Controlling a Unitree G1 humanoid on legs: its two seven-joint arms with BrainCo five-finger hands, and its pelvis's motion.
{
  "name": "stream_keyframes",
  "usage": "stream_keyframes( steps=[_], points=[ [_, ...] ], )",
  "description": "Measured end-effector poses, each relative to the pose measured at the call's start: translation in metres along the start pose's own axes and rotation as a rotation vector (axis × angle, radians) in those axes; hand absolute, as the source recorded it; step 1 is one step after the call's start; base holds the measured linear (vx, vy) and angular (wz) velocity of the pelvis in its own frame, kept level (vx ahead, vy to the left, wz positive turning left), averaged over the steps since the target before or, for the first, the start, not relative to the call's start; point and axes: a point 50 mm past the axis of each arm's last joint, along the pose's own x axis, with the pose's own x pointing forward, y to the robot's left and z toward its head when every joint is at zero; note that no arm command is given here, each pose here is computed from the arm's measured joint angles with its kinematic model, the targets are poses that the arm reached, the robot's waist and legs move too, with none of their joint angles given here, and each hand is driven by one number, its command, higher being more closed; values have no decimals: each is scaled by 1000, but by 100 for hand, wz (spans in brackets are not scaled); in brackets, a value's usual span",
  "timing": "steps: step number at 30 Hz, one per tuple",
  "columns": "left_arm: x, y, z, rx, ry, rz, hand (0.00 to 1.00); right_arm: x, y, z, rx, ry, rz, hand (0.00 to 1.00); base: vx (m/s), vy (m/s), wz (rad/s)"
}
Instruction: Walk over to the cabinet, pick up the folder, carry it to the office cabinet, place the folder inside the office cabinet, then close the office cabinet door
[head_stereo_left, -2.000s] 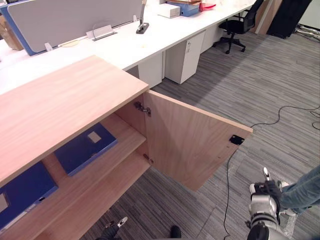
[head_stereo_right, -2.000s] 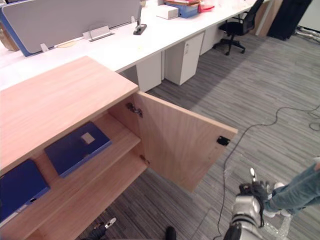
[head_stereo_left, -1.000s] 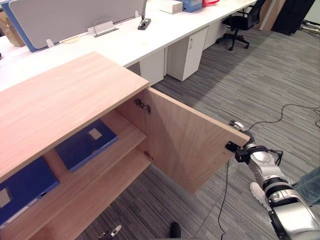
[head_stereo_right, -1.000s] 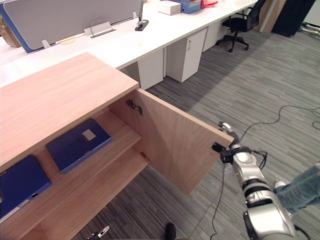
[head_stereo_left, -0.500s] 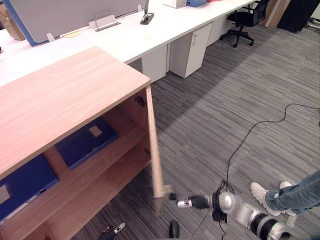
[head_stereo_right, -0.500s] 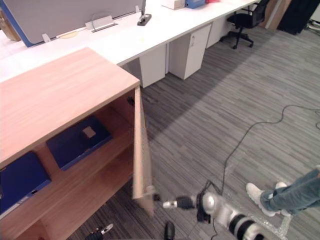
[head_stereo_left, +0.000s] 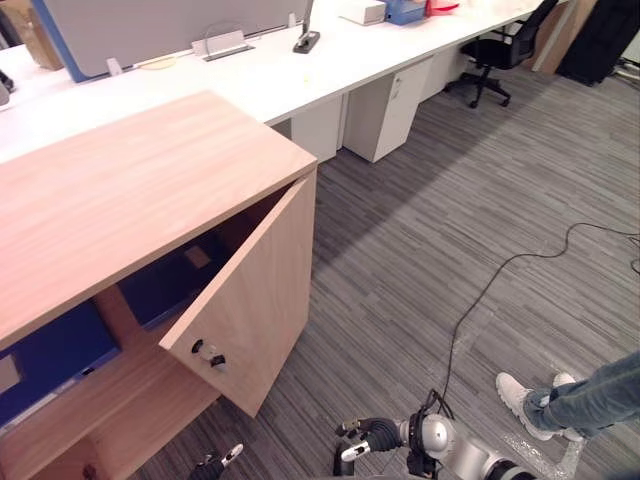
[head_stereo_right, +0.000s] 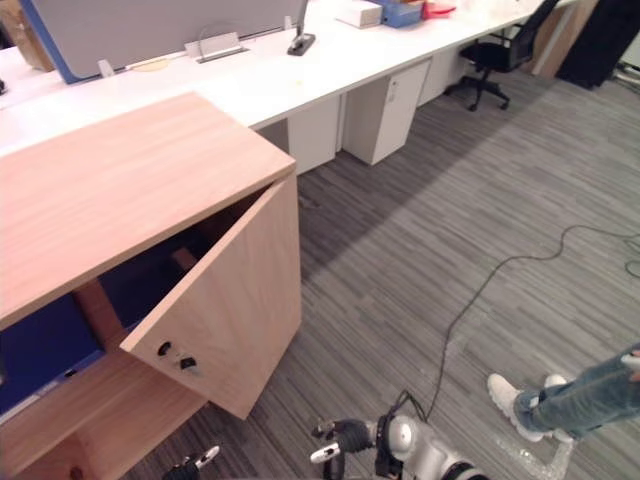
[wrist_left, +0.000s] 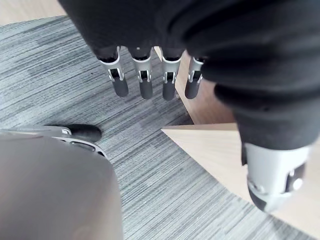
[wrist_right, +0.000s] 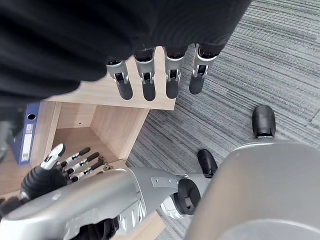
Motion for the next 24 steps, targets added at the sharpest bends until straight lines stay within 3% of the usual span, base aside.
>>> stream_keyframes(
  steps=[5, 8, 11, 14, 17, 24],
  points=[
    [0, -3, 1, -78, -10, 34, 0, 1, 4, -58, 592, 254, -371, 0, -18, 17, 55],
    [0, -4, 0, -92, -9, 61, 0, -19, 16, -93, 1139, 342, -701, 0, -15, 63, 86],
    [1, -9, 4, -65, -19, 54, 0, -27, 30, -107, 1451, 342, -849, 0, -29, 167, 111],
    [1, -10, 5, -20, -34, 44, 0, -21, 46, -103, 1487, 355, -815, 0, -43, 195, 141],
    [-2, -3, -3, 11, -22, 60, 0, -17, 40, -95, 1396, 325, -803, 0, 40, 52, 106],
    [-2, -1, -5, -88, -17, 97, 0, -13, 45, -91, 1452, 284, -796, 0, 124, -170, 82]
  ],
)
